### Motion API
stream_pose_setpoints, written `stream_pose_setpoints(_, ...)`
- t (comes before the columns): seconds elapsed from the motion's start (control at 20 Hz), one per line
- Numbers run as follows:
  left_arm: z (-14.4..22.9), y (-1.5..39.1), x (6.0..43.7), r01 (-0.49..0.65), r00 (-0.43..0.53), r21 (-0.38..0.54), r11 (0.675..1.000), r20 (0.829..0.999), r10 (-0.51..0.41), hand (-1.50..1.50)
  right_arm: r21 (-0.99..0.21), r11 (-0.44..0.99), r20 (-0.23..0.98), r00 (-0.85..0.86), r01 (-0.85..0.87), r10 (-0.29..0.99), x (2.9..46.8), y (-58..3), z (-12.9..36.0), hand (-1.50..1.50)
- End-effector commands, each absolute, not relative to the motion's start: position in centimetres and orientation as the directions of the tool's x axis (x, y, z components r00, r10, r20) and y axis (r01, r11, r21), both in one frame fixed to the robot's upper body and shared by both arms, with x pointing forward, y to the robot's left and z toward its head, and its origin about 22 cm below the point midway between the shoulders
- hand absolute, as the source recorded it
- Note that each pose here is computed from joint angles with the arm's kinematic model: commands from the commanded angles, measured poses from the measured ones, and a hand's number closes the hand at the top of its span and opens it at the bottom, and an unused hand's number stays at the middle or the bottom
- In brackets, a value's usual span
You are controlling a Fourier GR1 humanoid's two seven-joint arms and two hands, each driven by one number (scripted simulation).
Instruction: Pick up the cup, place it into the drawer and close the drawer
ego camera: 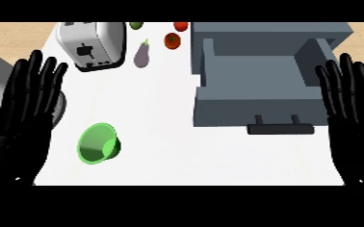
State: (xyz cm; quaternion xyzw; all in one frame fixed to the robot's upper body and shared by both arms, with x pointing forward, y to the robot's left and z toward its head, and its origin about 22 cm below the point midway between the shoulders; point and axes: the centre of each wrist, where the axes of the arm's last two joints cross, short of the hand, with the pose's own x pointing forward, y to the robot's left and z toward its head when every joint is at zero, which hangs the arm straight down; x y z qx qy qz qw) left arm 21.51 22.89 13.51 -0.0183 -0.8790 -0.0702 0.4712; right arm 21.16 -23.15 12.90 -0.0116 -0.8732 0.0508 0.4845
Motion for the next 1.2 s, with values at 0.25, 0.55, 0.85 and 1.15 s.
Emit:
stream_pose_setpoints(0.25, 12.0, 23.7, 17.8, 0.016, -0.522, 0.099, 0.995, 0.849, -0.076, -1.5, -0.109, 0.992, 0.869, -0.491, -0.066, 0.063, 20.9, -25.2, 13.3, -1.5)
stream_pose_setpoints(0.55, 11.9, 21.8, 18.7, 0.058, -0.416, -0.123, 0.991, 0.899, 0.136, -1.5, -0.011, 0.988, 0.91, -0.412, -0.151, -0.053, 21.1, -23.5, 13.3, -1.5)
stream_pose_setpoints(0.85, 10.2, 22.4, 18.4, 0.055, -0.398, -0.116, 0.992, 0.908, 0.128, -1.5, -0.033, 0.99, 0.908, -0.419, -0.136, -0.027, 21.0, -23.0, 11.9, -1.5)
stream_pose_setpoints(1.15, 9.9, 19.5, 19.2, 0.05, -0.4, -0.111, 0.993, 0.908, 0.121, -1.5, -0.028, 0.989, 0.901, -0.433, -0.147, -0.039, 21.0, -23.0, 14.7, -1.5)
